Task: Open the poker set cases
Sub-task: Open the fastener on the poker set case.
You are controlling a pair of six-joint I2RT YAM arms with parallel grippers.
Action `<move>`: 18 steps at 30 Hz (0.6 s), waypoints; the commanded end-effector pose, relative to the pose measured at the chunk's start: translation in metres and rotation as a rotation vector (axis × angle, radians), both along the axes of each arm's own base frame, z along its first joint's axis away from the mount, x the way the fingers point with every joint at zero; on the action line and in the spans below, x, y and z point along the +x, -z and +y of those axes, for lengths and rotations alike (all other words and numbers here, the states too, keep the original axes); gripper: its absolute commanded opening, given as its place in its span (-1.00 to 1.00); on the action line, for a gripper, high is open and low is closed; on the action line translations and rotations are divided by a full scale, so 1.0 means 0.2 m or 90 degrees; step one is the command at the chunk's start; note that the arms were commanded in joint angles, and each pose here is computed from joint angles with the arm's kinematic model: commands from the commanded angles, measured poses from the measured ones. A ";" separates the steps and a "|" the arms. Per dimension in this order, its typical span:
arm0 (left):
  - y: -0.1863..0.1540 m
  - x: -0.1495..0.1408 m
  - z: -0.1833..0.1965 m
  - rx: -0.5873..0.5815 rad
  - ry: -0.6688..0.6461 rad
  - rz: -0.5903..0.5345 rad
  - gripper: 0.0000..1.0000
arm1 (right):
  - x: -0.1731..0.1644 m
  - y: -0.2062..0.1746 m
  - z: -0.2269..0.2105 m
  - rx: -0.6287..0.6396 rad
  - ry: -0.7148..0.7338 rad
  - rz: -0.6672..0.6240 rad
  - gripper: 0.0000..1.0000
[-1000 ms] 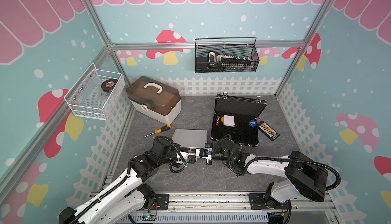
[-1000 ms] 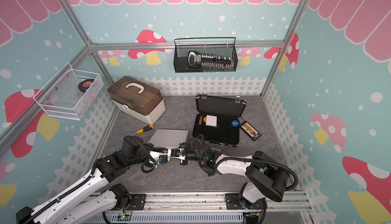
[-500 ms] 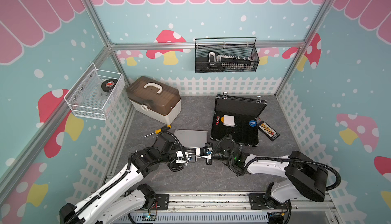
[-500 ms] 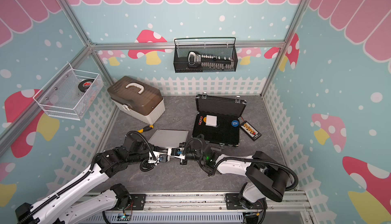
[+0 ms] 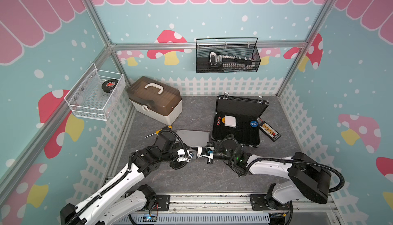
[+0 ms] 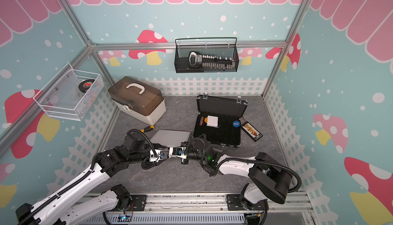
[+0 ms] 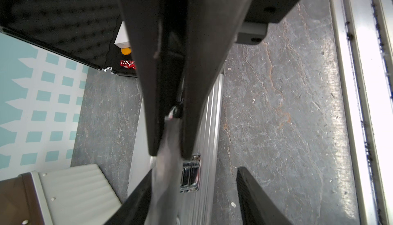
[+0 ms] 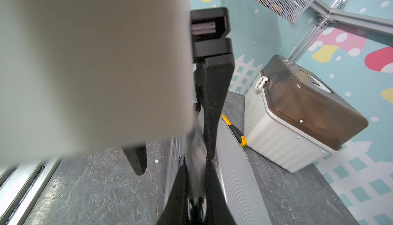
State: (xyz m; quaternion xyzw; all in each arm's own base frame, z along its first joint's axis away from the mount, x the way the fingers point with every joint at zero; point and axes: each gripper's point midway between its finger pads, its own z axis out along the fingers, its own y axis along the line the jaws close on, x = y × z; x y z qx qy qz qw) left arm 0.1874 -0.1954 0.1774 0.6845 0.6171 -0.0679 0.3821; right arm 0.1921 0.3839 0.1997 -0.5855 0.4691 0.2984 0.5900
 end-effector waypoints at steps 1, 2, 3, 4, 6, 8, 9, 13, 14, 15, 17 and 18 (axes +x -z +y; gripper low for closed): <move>0.01 -0.07 -0.02 -0.028 0.001 0.062 0.13 | 0.06 -0.35 0.00 0.110 0.035 -0.111 -1.00; 0.02 -0.07 -0.01 -0.024 -0.001 0.066 0.13 | 0.06 -0.35 0.00 0.109 0.034 -0.111 -1.00; 0.03 -0.06 -0.01 -0.019 -0.005 0.072 0.13 | 0.06 -0.35 0.00 0.110 0.034 -0.112 -1.00; 0.05 -0.06 -0.01 -0.012 -0.010 0.078 0.13 | 0.06 -0.35 0.00 0.109 0.033 -0.112 -1.00; 0.08 -0.05 0.00 0.003 -0.018 0.082 0.13 | 0.06 -0.35 0.00 0.110 0.032 -0.113 -1.00; 0.10 -0.03 0.02 0.018 -0.031 0.082 0.13 | 0.05 -0.36 0.00 0.111 0.028 -0.112 -1.00; 0.10 -0.02 0.02 0.022 -0.036 0.081 0.13 | 0.05 -0.36 0.00 0.111 0.028 -0.112 -1.00; 0.10 0.00 0.03 0.025 -0.044 0.071 0.13 | 0.04 -0.35 0.00 0.110 0.022 -0.111 -1.00; 0.09 0.00 0.03 0.022 -0.047 0.066 0.14 | 0.04 -0.35 0.00 0.111 0.019 -0.111 -1.00; 0.09 0.01 0.02 0.017 -0.049 0.061 0.14 | 0.04 -0.35 0.00 0.111 0.019 -0.110 -1.00; 0.04 0.01 0.01 -0.007 -0.047 0.049 0.15 | 0.04 -0.36 0.00 0.111 0.019 -0.111 -1.00; 0.01 0.01 -0.01 -0.022 -0.042 0.041 0.16 | 0.03 -0.35 0.00 0.110 0.018 -0.111 -1.00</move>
